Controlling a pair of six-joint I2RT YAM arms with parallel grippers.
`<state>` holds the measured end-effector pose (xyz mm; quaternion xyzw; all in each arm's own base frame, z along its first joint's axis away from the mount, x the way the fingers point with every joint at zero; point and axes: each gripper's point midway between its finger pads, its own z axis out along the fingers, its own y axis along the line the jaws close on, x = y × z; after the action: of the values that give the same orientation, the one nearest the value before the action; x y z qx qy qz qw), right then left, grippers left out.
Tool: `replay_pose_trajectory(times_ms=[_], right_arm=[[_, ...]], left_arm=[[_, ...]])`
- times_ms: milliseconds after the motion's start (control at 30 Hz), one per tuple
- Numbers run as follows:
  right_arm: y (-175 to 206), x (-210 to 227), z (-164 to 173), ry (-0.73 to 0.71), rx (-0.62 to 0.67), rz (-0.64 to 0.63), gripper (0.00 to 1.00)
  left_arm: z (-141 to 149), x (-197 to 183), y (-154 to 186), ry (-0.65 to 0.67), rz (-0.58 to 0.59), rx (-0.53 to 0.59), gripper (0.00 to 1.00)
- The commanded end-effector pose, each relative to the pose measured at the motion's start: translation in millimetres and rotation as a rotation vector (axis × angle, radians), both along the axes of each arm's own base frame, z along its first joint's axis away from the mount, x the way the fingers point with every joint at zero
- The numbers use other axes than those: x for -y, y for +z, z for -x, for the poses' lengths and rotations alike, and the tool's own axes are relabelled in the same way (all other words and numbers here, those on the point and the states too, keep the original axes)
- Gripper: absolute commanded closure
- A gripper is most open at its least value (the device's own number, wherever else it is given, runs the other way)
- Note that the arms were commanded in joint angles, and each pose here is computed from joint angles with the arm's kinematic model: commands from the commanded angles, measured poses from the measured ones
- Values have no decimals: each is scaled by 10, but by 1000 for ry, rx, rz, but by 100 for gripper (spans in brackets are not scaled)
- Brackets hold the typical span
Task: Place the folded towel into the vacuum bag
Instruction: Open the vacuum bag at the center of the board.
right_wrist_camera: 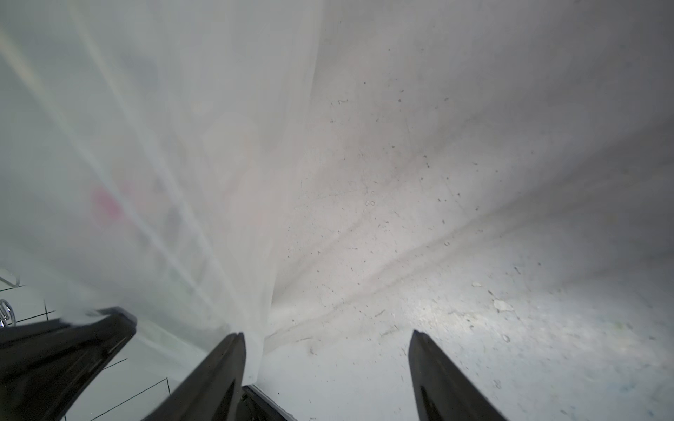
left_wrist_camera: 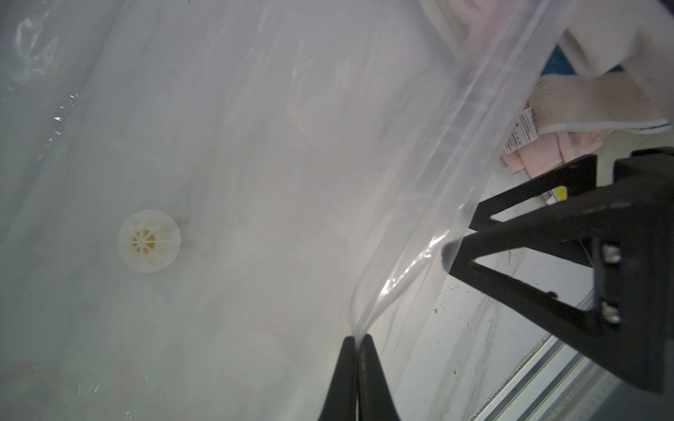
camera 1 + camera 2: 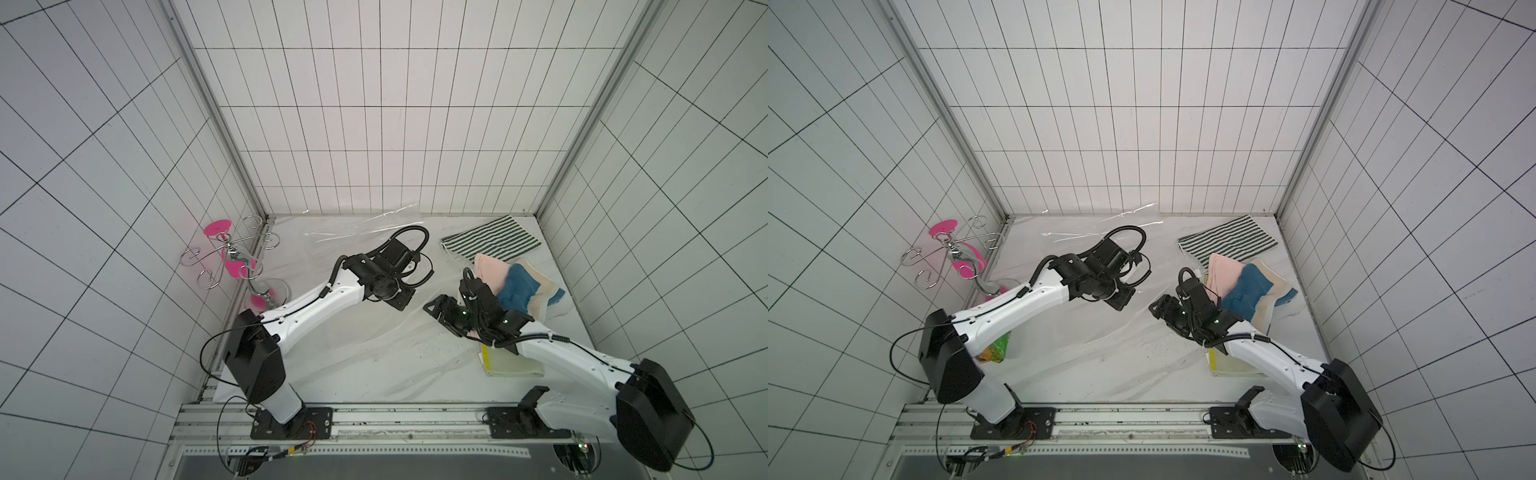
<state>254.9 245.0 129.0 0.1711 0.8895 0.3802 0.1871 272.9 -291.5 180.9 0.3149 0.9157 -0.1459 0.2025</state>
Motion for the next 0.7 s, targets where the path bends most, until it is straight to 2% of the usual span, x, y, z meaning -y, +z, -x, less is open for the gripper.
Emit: replay_pose_trajectory(times_ms=[0,200,333,433,533,667], right_arm=[[471,-183,-212,-37,112,-56,25],[569,-261,-368,-76,125,-20,21],[750,-331,-388,-71,162,8,11],[915,-280,-283,-74,198,55,10],[1008,-272,-176,-67,215,45,10],[955,-331,-115,-51,203,60,11]], left_arm=[[-21,-29,194,0,15,46,100],[-44,-58,299,15,36,76,100],[-96,-113,301,36,25,84,100],[-147,-165,289,56,21,90,100],[-177,-168,299,65,35,97,100],[-184,-123,326,63,61,94,100]])
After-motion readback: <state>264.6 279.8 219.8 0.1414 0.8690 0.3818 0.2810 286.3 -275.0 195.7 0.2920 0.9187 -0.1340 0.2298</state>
